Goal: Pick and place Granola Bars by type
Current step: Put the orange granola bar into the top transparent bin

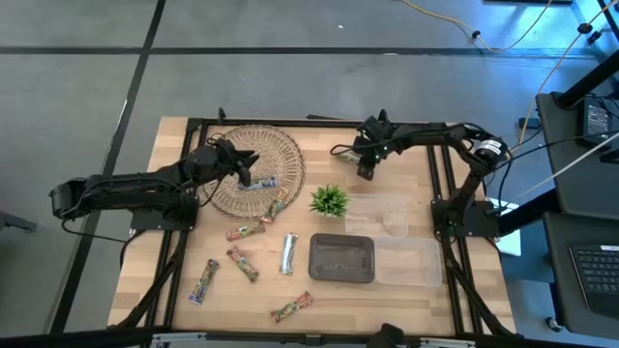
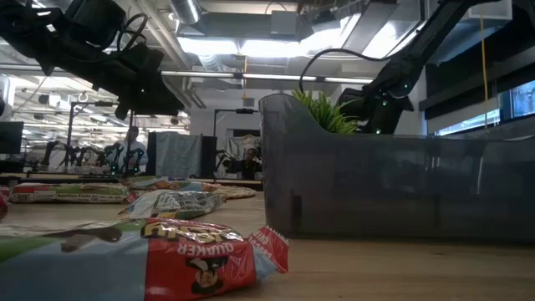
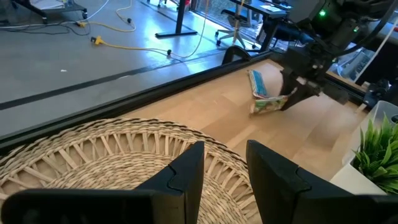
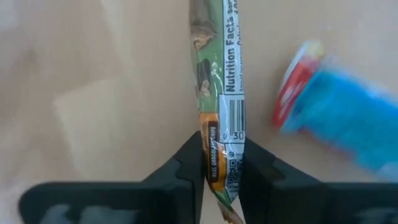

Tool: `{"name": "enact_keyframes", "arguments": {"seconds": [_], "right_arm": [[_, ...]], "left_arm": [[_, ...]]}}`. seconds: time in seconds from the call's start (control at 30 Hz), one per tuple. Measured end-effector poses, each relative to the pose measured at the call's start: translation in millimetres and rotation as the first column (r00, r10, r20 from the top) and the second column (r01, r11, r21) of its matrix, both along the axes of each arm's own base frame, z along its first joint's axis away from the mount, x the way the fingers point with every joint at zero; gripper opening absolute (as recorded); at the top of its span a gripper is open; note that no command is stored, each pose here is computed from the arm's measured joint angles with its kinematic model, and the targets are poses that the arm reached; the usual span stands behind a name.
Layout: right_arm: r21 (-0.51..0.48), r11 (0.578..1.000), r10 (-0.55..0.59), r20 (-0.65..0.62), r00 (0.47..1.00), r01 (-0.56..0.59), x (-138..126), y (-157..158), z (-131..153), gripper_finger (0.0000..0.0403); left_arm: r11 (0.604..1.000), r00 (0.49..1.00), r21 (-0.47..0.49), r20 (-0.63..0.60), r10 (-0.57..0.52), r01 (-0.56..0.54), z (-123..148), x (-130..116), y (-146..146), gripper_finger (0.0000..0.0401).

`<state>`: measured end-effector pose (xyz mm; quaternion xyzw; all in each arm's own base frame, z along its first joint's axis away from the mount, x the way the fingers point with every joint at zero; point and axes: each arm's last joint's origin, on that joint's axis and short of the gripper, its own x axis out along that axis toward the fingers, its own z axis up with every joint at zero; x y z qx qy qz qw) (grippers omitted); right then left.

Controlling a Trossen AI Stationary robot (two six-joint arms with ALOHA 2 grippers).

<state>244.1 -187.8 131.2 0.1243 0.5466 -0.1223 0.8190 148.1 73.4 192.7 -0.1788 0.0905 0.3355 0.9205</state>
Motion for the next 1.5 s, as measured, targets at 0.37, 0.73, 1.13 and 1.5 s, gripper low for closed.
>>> {"name": "enact_keyframes", "arguments": {"seconds": [0.37,0.73,1.13,1.5], "right_arm": [[-0.014,0.995,-0.101,0.104,0.99,0.103,-21.2,17.7,64.6,0.0068],[0.18,0.975,-0.176,0.256,0.951,0.132,-56.7,93.7,139.5,0.0066],[0.306,0.949,-0.12,0.145,0.982,0.07,-75.3,174.4,152.4,0.0064],[0.221,0.972,-0.084,-0.011,0.996,0.084,-67.2,194.0,100.3,0.006]], "left_arm": [[1.0,1.0,0.002,-0.001,0.007,-0.007,0.0,-0.1,0.2,0.0114],[1.0,1.0,0.005,-0.002,0.018,-0.018,0.0,-0.3,0.4,0.0114],[1.0,1.0,0.004,-0.001,0.018,-0.018,0.0,-0.3,0.4,0.0114],[1.0,1.0,-0.003,0.004,0.02,-0.02,-0.3,-0.4,0.4,0.0114]]}}
